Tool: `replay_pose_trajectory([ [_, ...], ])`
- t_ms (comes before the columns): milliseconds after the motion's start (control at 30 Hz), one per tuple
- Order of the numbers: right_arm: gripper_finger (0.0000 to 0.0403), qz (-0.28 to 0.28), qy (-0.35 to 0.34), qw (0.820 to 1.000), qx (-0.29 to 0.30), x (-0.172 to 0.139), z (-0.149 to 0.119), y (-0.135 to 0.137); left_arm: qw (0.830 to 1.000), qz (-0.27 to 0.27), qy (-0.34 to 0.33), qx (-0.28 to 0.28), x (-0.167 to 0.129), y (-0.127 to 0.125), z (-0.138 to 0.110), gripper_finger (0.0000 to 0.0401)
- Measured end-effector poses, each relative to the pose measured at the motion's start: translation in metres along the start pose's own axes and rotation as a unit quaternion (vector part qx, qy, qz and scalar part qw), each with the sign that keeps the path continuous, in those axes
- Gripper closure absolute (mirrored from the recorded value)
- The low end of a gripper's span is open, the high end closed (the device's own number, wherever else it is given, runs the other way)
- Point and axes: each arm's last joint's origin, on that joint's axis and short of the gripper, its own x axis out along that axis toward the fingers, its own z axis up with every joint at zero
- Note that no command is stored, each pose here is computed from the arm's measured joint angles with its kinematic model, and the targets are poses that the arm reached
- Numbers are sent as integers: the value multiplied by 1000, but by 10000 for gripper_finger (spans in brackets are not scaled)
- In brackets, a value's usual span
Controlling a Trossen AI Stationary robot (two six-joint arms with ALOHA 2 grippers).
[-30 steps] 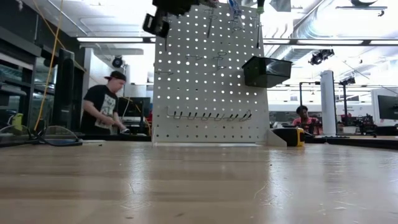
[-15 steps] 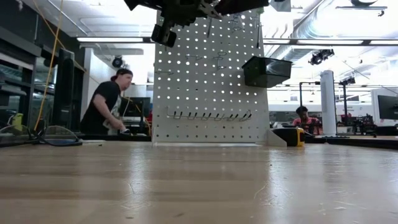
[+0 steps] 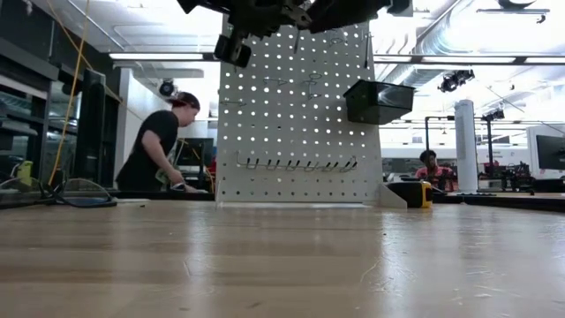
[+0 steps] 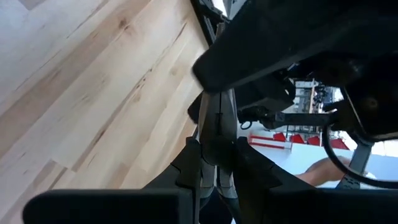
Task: Hang tools onto peg board
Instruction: Hang the black pliers on the peg board
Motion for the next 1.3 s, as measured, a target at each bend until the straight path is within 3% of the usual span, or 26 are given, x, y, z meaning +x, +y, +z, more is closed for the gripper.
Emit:
replay_pose_trajectory([
  [300,176,18,7,1000,-7,10,-2,5,1000,4,11,0,14,4,0,350],
  [400,236,22,4,1000,-9,9,-1,7,1000,2,3,2,14,4,1,350],
  [533,367,28,2,1000,-9,7,4,15,1000,3,-3,1,12,5,4,351],
  [567,381,30,2,1000,-3,6,6,16,1000,3,-3,2,12,5,4,351],
  [800,389,31,50,998,35,-8,14,5,999,2,-31,12,11,3,7,344],
  [1000,389,50,86,992,78,-14,10,2,999,21,-36,20,1,9,11,250],
  [1100,389,72,108,988,89,-17,6,5,998,39,-31,30,-13,10,8,227],
  [1300,389,118,151,975,116,-20,-3,11,988,111,-58,91,-54,2,-13,220],
])
